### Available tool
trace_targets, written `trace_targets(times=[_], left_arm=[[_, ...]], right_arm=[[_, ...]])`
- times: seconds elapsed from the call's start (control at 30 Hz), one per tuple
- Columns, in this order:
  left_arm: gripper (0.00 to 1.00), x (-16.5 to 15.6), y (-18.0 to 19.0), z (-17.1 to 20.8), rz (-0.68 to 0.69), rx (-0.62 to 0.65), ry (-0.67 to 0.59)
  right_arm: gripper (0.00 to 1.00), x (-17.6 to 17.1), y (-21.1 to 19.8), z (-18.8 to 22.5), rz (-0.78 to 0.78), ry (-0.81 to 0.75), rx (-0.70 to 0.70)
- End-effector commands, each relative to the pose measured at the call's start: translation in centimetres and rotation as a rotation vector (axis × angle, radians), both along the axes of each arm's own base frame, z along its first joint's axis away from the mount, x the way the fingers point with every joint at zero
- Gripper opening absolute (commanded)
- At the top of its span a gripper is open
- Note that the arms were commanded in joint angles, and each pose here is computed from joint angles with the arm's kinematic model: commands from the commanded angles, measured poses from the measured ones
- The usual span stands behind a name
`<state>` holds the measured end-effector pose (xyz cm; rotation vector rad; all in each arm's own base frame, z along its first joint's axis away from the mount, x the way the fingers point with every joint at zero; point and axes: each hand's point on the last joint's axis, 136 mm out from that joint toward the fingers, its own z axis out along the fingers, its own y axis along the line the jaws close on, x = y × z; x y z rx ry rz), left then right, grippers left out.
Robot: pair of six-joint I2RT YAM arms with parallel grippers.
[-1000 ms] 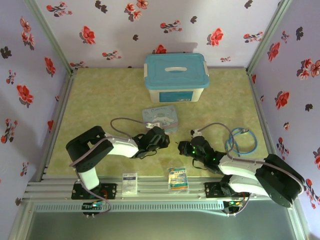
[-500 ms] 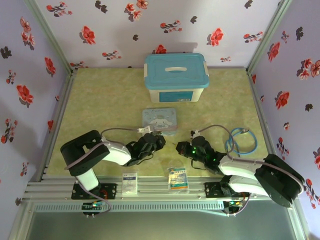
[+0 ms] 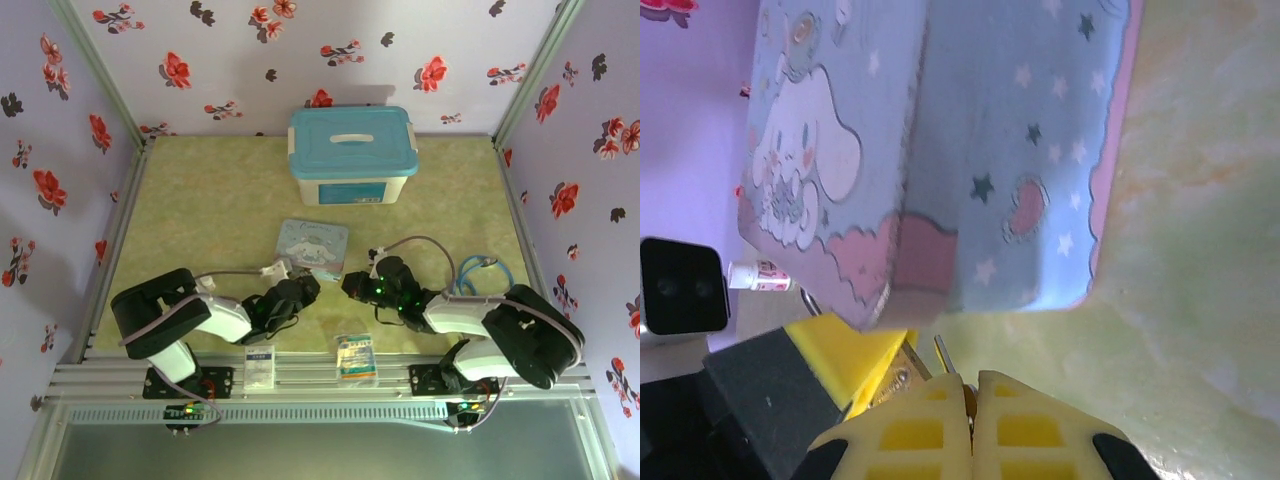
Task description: Unlock the padlock with the key
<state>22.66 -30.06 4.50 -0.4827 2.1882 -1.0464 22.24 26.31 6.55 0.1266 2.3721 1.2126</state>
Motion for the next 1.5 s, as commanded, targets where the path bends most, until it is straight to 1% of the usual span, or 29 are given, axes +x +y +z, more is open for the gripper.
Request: trace_targets(times=[0.0, 0.13, 0.27, 0.4, 0.5, 0.63, 0.73, 0.93, 1.13, 1.23, 1.47], left_arm=[[0.0, 0.4, -0.1, 2.5, 0.045, -0.095, -0.056], [0.0, 0.0, 0.0, 2.5, 0.041, -0.096, -0.059], [0.0, -0.2, -0.1, 2.7, 0.038, -0.105, -0.074], [0.0, -0.1, -0.2, 2.5, 0.039, -0.098, -0.077], [0.0, 0.1, -0.3, 2.3, 0.047, -0.105, -0.081], [0.0, 0.6, -0.7, 2.4, 0.062, -0.156, -0.093], [0.0, 0.8, -1.0, 2.2, 0.07, -0.173, -0.094], [0.0, 1.2, -0.9, 2.5, 0.088, -0.198, -0.108], [0.0, 1.3, -1.0, 3.3, 0.089, -0.207, -0.121], [0.0, 1.3, -0.9, 3.3, 0.089, -0.19, -0.112], [0.0, 1.1, -0.3, 2.8, 0.083, -0.057, -0.079]], right_arm=[[0.0, 1.1, 2.2, 4.0, 0.105, -0.165, 0.079], [0.0, 2.7, 1.8, 3.7, 0.112, -0.145, 0.044], [0.0, 4.5, 1.7, 3.7, 0.109, -0.135, 0.068], [0.0, 5.3, 2.3, 3.5, 0.127, -0.133, 0.117], [0.0, 4.8, 2.4, 3.2, 0.133, -0.113, 0.149], [0.0, 3.5, 0.9, 2.1, 0.06, -0.043, 0.194], [0.0, 2.0, 0.3, 1.1, 0.022, 0.021, 0.19], [0.0, -0.8, 0.3, 0.4, 0.017, 0.048, 0.137], [0.0, -1.2, 1.3, 0.6, 0.001, 0.075, 0.188], [0.0, -1.1, 2.2, 0.4, 0.011, 0.093, 0.218], [0.0, -1.5, 3.2, -0.9, 0.024, 0.116, 0.222]])
